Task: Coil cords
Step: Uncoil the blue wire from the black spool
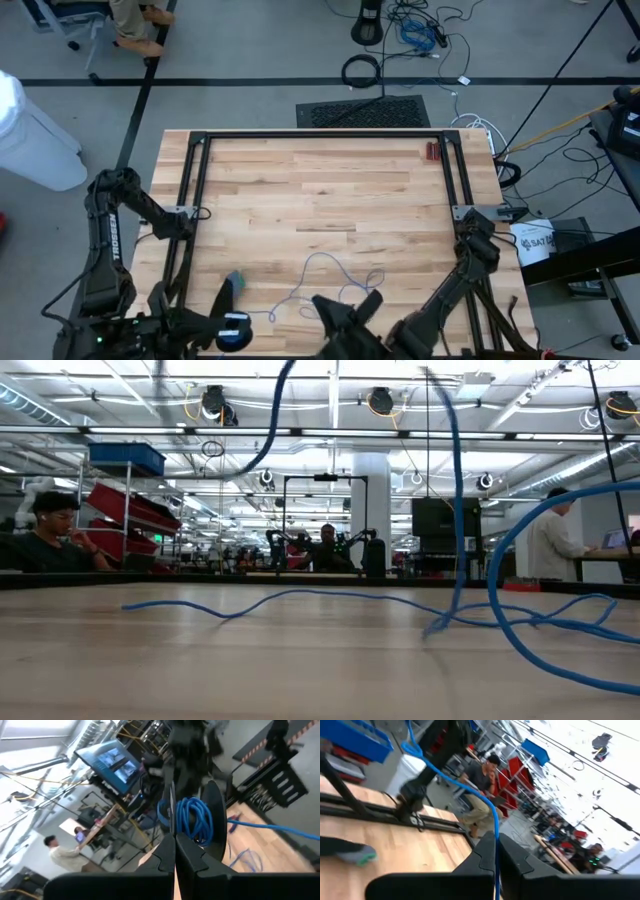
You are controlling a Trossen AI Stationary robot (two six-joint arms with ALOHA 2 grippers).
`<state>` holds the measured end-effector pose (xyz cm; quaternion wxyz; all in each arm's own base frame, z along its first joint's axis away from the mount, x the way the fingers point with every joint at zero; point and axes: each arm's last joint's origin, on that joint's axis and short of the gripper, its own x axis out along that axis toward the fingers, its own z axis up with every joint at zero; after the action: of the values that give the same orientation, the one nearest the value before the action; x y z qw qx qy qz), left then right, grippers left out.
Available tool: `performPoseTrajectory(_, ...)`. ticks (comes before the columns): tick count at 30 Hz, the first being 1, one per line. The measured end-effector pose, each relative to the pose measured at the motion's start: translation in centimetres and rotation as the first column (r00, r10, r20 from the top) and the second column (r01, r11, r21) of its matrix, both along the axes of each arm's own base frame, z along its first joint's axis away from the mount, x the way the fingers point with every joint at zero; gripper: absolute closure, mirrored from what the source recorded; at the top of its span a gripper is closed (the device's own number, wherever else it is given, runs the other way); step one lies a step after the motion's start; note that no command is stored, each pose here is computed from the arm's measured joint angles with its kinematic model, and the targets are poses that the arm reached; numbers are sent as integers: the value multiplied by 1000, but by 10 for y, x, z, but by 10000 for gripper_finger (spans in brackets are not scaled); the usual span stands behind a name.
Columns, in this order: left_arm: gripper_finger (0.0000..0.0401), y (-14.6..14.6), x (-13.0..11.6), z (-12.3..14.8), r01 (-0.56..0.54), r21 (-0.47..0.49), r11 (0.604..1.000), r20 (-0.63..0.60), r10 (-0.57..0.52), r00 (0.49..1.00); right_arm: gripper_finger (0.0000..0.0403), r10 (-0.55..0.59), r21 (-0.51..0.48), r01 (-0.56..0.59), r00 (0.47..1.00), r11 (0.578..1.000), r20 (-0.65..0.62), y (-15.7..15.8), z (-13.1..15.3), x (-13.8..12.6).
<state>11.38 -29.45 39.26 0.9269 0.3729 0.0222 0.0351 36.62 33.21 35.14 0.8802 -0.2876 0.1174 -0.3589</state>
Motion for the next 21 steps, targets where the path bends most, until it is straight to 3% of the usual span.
performPoseTrajectory(8,400,3,10,2,-13,-19,1000,5,13,1000,403,-68,31,67,997,997,23,-34,-27,19)
performPoseTrajectory(14,400,11,29,5,-61,-65,996,18,62,998,398,26,162,-22,999,987,-25,-54,-43,28)
performPoseTrajectory(21,400,24,48,5,-214,-124,969,24,218,976,365,71,265,-73,997,962,17,-51,-43,29)
